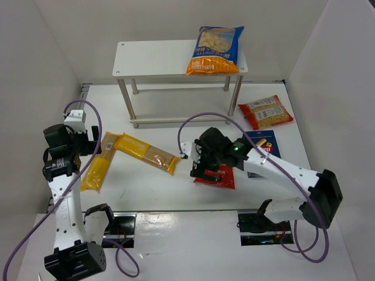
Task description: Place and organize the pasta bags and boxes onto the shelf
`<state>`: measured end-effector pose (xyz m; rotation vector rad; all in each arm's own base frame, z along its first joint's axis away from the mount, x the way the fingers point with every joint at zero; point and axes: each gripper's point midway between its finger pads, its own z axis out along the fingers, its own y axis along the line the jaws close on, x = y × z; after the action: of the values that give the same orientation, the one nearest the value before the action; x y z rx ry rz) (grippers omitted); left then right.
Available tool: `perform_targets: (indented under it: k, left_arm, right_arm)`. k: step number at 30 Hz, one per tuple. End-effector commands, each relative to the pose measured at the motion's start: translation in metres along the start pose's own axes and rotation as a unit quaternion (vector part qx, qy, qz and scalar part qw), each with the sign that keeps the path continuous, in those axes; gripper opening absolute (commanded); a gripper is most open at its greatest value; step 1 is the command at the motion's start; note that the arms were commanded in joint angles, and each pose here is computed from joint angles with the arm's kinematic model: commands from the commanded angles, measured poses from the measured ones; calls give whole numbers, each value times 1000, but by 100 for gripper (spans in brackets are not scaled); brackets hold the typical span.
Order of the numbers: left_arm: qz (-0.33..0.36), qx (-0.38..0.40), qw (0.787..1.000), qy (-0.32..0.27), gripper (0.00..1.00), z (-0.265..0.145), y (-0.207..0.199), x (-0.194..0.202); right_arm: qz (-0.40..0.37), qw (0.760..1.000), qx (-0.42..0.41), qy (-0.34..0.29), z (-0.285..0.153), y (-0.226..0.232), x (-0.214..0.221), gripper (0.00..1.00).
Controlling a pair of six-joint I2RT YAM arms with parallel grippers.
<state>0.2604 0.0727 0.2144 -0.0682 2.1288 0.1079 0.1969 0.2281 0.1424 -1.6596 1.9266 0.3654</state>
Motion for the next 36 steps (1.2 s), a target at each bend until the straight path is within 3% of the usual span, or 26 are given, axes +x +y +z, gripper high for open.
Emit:
perform_targets:
  k: [1, 3, 7, 11, 16, 27, 36]
  left_arm:
    - [-7, -53, 998, -22, 100, -2, 18, -7]
    - [-12, -72, 997, -23, 100, -3, 25, -8]
    - [-26, -116, 993, -7, 100, 1, 41, -3]
    - [-32, -138, 990, 1, 100, 4, 49, 2]
    - [-32, -139, 990, -3, 100, 4, 49, 0]
    - [-31, -140, 990, -12, 100, 2, 49, -2]
    - [-31, -136, 990, -13, 100, 2, 47, -2]
  right_arm:
    - [-44, 996, 69, -24, 26, -25, -31, 100]
    - [-44, 994, 82, -55, 35, -36, -59, 100]
    - [-3, 997, 62, -52, 78, -46, -80, 100]
    - [-6, 999, 31, -41, 127, -29, -96, 100]
    - [-7, 997, 15, -74, 147, -13, -128, 100]
    - [20, 996, 52, -75, 181, -47, -142, 100]
    - [32, 998, 12, -58, 206, -48, -130, 100]
